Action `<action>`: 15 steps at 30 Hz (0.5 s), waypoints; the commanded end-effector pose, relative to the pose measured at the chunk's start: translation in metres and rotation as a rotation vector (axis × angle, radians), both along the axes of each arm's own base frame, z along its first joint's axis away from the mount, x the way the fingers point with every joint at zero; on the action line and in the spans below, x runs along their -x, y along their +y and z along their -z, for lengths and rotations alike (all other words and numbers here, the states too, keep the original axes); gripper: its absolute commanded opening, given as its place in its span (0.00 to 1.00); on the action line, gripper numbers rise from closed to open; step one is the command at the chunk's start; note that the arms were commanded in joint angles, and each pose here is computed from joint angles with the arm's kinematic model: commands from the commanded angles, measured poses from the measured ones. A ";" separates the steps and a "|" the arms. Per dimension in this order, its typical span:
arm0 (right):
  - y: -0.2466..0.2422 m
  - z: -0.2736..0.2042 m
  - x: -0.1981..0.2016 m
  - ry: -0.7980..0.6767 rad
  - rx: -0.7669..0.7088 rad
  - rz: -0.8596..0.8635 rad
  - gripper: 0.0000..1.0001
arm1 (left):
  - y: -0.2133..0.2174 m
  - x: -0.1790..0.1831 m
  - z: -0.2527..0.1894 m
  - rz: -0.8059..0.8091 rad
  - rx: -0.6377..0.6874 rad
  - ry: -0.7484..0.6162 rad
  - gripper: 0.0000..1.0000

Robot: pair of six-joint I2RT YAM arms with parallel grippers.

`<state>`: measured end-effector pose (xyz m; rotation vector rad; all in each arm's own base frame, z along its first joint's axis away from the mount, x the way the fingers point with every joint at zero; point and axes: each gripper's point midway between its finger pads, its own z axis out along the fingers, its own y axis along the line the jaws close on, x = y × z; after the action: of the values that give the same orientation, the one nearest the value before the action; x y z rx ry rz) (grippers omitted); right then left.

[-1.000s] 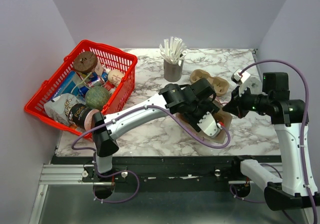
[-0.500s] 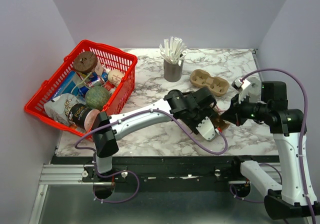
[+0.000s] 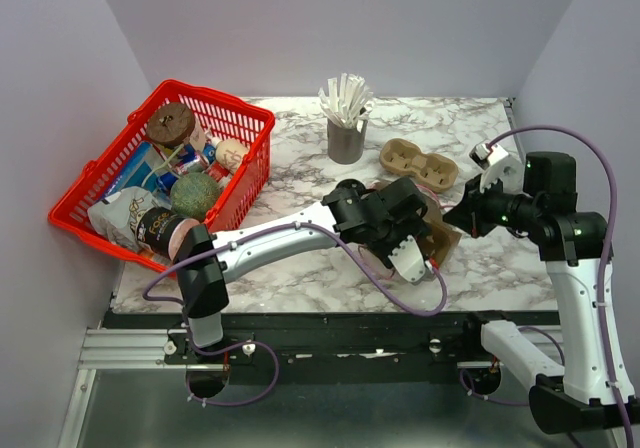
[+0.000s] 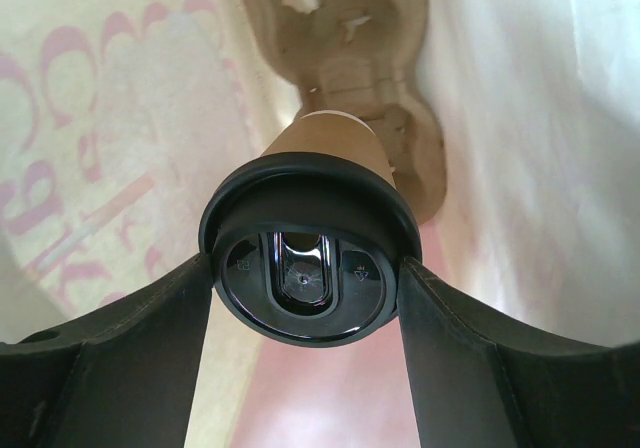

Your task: Pack the takeout coffee

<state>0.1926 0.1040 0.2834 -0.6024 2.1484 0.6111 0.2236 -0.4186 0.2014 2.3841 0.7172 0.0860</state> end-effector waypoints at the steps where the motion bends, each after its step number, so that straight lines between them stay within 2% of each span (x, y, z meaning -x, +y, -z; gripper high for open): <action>1: 0.003 -0.016 -0.004 -0.055 -0.005 -0.026 0.01 | 0.004 -0.007 -0.017 -0.014 0.050 -0.039 0.00; 7: 0.016 -0.014 0.009 -0.021 -0.048 -0.120 0.01 | -0.005 -0.026 -0.015 -0.048 0.049 -0.091 0.00; 15: 0.016 -0.018 0.013 -0.042 -0.049 -0.127 0.00 | -0.008 -0.024 0.000 -0.017 0.010 -0.056 0.00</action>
<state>0.1873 0.1142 0.2882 -0.6858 2.1165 0.6838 0.2448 -0.4232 0.2014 2.3445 0.7332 0.1502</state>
